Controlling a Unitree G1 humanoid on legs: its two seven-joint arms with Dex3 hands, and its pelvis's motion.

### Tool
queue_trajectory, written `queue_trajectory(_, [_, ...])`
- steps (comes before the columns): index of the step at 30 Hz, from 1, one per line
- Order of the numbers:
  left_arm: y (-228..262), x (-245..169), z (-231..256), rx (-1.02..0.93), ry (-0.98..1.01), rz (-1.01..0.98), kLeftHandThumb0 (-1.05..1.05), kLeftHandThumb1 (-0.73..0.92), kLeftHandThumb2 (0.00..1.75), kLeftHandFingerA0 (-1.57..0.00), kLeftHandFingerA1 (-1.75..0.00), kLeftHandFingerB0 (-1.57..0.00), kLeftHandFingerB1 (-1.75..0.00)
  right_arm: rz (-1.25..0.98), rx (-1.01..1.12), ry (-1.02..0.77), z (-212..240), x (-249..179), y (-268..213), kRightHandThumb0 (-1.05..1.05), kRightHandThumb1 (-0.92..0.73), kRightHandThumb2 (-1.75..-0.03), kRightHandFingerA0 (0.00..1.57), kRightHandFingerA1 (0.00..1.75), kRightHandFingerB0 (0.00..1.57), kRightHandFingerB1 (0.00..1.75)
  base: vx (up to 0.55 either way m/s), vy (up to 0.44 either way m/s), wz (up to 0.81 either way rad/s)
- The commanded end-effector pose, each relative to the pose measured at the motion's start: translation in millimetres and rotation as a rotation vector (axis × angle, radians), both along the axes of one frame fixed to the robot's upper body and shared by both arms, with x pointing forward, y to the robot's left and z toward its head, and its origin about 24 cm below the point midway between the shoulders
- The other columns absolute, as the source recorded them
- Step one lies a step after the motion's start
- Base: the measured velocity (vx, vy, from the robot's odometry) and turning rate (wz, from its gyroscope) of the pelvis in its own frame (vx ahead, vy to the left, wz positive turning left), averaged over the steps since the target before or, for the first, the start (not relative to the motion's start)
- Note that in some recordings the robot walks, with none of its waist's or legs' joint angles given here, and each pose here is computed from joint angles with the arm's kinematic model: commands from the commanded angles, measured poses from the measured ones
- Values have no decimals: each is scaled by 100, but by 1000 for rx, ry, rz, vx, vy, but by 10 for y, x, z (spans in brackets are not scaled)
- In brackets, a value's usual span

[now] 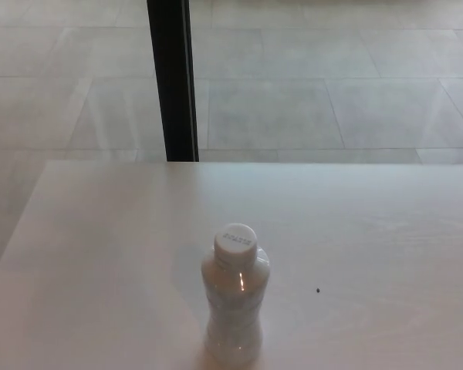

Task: The robot uses its left hand to to lift the bottle kept on the middle of the desk and tilts it towards its right hand. It then uses its right hand to rotate its cap to open it and places the bottle and cap back on the desk

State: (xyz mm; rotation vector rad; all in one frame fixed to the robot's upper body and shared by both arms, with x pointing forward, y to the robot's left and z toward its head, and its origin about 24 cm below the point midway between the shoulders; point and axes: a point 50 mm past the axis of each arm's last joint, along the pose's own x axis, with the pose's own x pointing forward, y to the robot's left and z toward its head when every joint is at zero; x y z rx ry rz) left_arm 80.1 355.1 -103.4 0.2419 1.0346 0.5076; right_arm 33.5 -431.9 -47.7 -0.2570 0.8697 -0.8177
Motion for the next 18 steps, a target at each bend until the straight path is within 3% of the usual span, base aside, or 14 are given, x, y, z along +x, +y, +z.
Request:
queue_trajectory(1, [165, -34, 108, -53, -146, 243, -76, 36, 72, -68, -50, -59, -45, -138, 112, -188, 190, 44, -198, -65, -56, -92, 2, 31, 0, 21, 0, 0, 0])
queue_trajectory(2, [200, -6, 150, -41, -177, 299, -75, 37, 74, -67, -52, -57, -46, -153, 111, -205, 238, 38, -248, -75, -62, -93, 0, 18, 0, 10, 0, 0, 0])
queue_trajectory(3, [236, 25, 190, -49, -215, 346, -69, 47, 55, -61, -44, -49, -39, -160, 93, -224, 297, 52, -292, -78, -65, -96, 0, 17, 0, 9, 0, 0, 0])
queue_trajectory(4, [291, 80, 258, -66, -282, 359, -67, 50, 56, -38, -39, -41, -36, -193, 77, -274, 382, 82, -362, -89, -70, -97, 0, 2, 0, 0, 0, 0, 0])
queue_trajectory(5, [382, 181, 382, -83, -376, 350, -70, 43, 79, -25, -48, -28, -44, -245, 64, -366, 509, 129, -459, -89, -70, -97, 0, 2, 0, 0, 0, 0, 0])
queue_trajectory(6, [469, 310, 520, -67, -420, 330, -73, 52, 57, -25, -39, -30, -32, -261, 45, -437, 623, 196, -529, -90, -72, -98, 0, 2, 0, 0, 0, 0, 0])
queue_trajectory(10, [700, 732, 1006, 0, -603, 230, -72, 52, 57, -23, -36, -29, -30, -248, -28, -594, 1058, 475, -716, -95, -75, -103, 0, 2, 0, 0, 0, 0, 0])
queue_trajectory(12, [710, 752, 1030, -1, -613, 226, -72, 52, 57, -23, -36, -29, -30, -248, -29, -602, 1080, 484, -727, -95, -75, -103, 0, 2, 0, 0, 0, 0, 0])
queue_trajectory(13, [747, 991, 1308, 32, -700, 148, -76, 54, 58, -25, -37, -31, -31, -185, -73, -644, 1300, 658, -769, -97, -79, -106, 0, 3, 0, 0, 0, 0, 0])
queue_trajectory(14, [730, 1190, 1543, 23, -777, 90, -82, 55, 58, -27, -39, -31, -33, -132, -107, -701, 1453, 811, -761, -82, -68, -107, 0, 17, 0, 16, 0, 0, 0])
queue_trajectory(15, [703, 1305, 1671, -2, -839, 52, -88, 41, 77, -21, -53, -21, -49, -106, -103, -760, 1548, 918, -736, -81, -66, -105, 0, 17, 0, 17, 0, 0, 0])
queue_trajectory(16, [686, 1342, 1708, -5, -857, 38, -90, 53, 58, -15, -62, -16, -59, -91, -108, -769, 1581, 959, -723, -78, -65, -105, 0, 21, 0, 20, 0, 0, 0])
queue_trajectory(17, [642, 1420, 1784, -12, -894, -1, -95, 54, 57, -5, -83, -7, -78, -58, -118, -792, 1655, 1044, -689, -84, -67, -102, 0, 15, 4, 15, 0, 0, 0])
queue_trajectory(18, [582, 1513, 1870, -24, -939, -50, -102, 37, 85, -10, -82, -4, -80, -1, -121, -826, 1736, 1145, -621, -80, -64, -98, 0, 19, 5, 16, 0, 0, 0])
